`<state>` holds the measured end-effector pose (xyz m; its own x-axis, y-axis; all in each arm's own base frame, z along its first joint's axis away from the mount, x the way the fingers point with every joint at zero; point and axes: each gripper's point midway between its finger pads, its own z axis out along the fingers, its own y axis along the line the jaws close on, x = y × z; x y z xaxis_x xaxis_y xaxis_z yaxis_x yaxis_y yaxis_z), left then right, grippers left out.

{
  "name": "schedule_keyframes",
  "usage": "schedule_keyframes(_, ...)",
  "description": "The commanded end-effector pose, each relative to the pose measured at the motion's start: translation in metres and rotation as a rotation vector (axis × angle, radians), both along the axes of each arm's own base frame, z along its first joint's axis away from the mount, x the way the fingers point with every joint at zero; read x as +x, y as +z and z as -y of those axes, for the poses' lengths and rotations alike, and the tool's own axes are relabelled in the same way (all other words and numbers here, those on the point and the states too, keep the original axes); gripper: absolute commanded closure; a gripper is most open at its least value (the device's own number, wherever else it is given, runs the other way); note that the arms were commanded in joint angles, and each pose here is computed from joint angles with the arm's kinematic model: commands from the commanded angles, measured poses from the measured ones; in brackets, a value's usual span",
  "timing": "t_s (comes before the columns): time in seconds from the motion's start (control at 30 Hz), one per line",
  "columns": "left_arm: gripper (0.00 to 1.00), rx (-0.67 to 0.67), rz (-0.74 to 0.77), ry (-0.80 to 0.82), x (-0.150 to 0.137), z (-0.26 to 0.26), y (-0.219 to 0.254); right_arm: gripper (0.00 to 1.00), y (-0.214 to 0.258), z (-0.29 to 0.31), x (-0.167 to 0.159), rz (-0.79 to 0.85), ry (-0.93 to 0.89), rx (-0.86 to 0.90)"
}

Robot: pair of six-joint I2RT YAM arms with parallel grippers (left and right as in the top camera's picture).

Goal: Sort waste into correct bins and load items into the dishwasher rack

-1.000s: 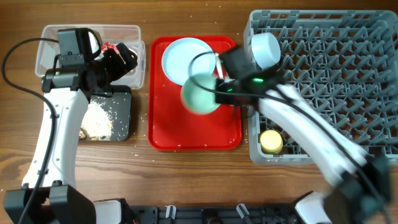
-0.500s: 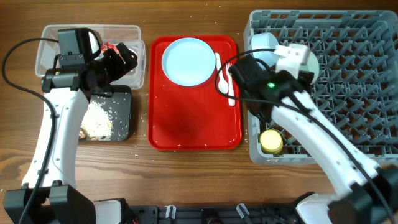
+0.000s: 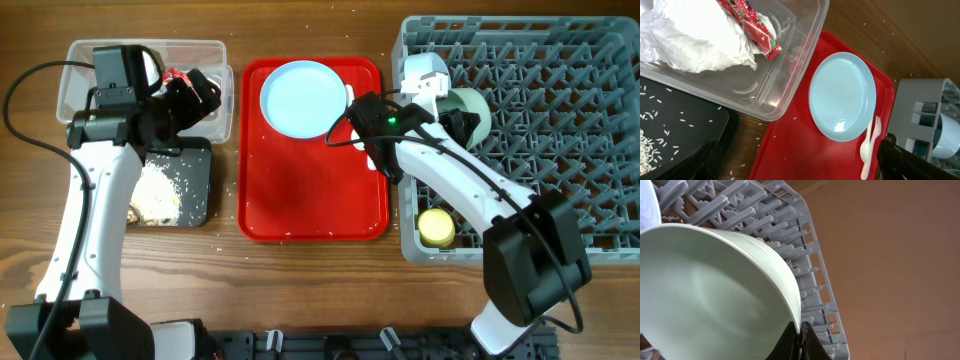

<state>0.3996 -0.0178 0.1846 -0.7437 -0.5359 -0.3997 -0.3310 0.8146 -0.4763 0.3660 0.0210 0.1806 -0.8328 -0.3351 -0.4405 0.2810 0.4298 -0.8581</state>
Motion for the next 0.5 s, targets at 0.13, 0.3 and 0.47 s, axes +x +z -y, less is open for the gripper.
schedule_keyframes(0.13,0.0,-0.002,-0.006,-0.004,0.001,0.0,-0.003,0.47,-0.082,-0.051,-0.012,-0.464,0.19,0.326)
schedule_keyframes(0.3,0.0,-0.002,-0.006,-0.004,0.001,0.0,-0.003,0.17,-0.091,-0.069,-0.021,-0.449,0.163,0.514)
schedule_keyframes(0.47,0.0,-0.002,-0.006,-0.004,0.001,0.0,-0.003,0.17,-0.068,-0.098,-0.023,-0.436,0.231,0.708)
